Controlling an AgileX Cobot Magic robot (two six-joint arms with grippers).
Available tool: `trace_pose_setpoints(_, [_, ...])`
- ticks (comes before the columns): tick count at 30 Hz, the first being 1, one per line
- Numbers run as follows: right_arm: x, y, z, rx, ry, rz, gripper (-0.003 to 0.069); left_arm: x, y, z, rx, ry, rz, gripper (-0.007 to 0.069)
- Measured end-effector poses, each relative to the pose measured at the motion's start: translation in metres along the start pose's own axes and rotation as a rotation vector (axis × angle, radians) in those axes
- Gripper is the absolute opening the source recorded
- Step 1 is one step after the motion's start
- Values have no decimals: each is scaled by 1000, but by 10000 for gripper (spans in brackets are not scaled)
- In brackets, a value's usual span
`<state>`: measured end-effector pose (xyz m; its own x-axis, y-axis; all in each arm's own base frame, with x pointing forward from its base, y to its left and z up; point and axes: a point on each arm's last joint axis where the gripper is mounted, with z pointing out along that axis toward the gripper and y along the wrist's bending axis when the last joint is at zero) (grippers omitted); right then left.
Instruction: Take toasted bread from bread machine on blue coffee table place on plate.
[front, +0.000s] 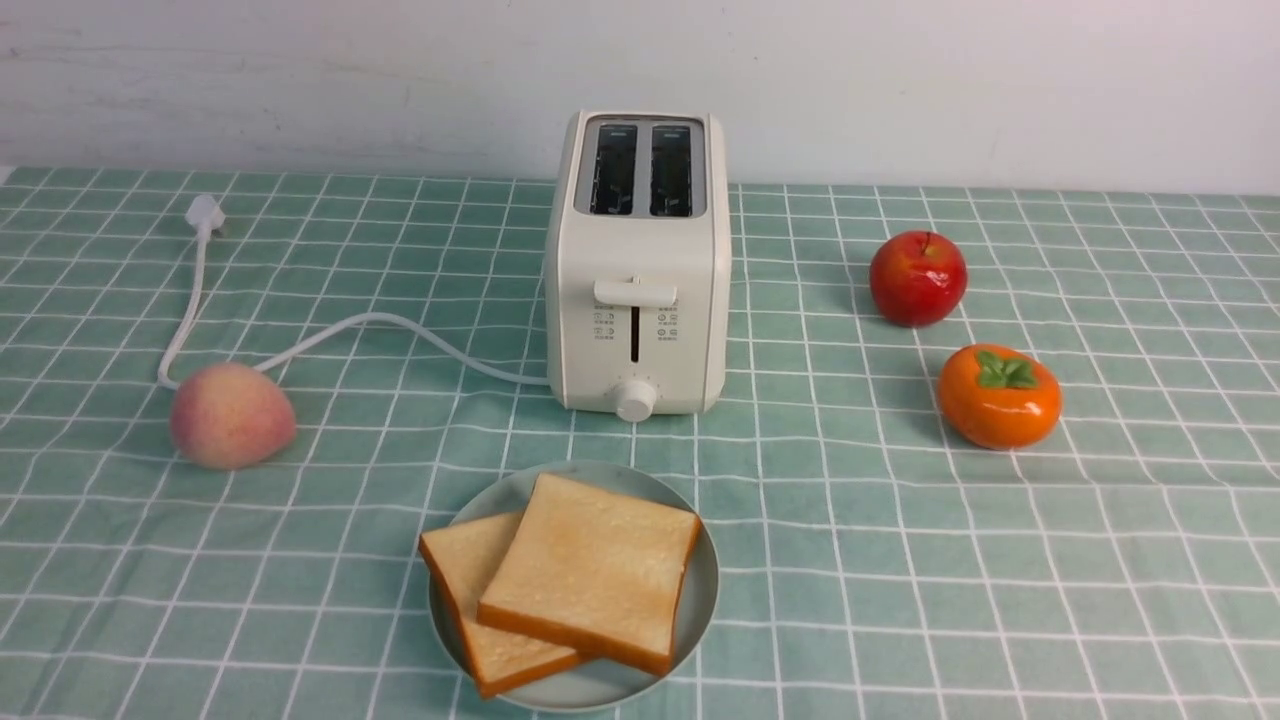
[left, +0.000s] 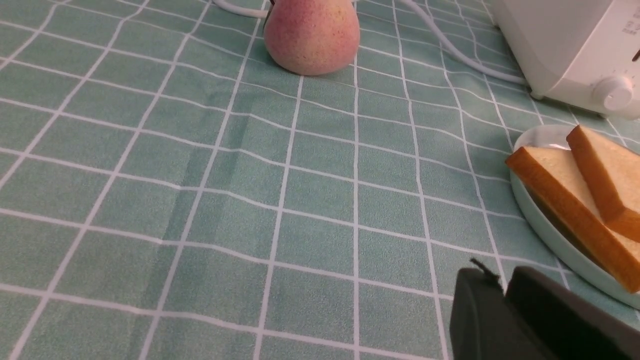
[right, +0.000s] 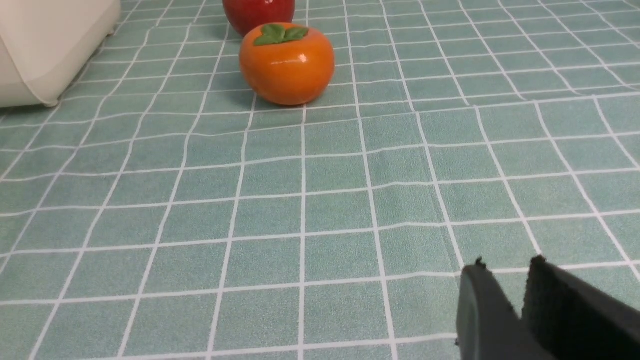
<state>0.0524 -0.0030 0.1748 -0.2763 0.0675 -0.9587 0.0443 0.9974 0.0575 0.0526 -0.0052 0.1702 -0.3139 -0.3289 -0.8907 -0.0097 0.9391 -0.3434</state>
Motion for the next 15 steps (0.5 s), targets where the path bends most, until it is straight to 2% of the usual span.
trace_pose_setpoints(15, [0,0,0,0,1,-2,149,0,0,0,0,0,0,90])
